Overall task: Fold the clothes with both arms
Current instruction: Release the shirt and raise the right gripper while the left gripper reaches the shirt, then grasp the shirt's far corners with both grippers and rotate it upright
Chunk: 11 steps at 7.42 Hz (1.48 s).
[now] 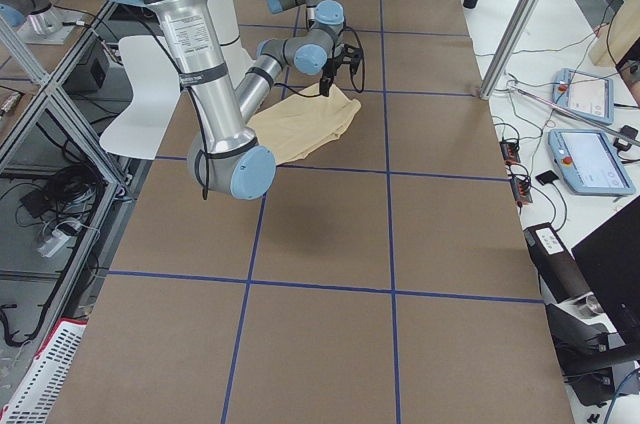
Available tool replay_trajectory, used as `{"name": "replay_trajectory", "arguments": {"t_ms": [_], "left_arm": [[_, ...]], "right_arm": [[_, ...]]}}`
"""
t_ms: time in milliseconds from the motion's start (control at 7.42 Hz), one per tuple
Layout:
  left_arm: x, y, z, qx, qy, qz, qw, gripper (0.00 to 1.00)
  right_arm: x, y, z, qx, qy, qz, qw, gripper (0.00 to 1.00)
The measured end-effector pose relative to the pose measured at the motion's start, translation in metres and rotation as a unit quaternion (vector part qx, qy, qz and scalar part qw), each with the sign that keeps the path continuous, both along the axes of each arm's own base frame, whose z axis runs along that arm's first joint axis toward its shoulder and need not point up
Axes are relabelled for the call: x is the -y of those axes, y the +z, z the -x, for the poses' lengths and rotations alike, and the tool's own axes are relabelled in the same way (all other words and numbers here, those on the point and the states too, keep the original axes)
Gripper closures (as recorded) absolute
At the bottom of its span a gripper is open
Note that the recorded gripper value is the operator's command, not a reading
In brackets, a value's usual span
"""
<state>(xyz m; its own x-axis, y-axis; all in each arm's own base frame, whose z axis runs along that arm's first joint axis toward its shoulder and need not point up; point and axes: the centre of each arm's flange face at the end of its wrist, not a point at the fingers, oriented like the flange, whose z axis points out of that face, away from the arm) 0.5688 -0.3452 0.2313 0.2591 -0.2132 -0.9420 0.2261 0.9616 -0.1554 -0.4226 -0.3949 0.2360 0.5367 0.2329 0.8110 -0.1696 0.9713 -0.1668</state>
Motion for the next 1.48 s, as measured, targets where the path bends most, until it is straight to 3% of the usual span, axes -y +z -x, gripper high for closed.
{"name": "replay_trajectory", "arguments": {"t_ms": [539, 944, 1483], "left_arm": [[0.004, -0.001, -0.027, 0.0, 0.003, 0.0, 1.0, 0.02], [0.007, 0.003, -0.036, 0.008, 0.004, 0.003, 1.0, 0.13], [0.01, 0.002, -0.048, 0.012, 0.004, 0.005, 0.9999, 0.21]], "right_arm": [[0.004, -0.006, 0.001, 0.001, 0.007, -0.01, 0.9999, 0.0], [0.005, -0.005, 0.0, 0.001, 0.008, -0.009, 0.9999, 0.0], [0.008, -0.006, -0.006, 0.004, 0.011, -0.009, 0.9999, 0.0]]}}
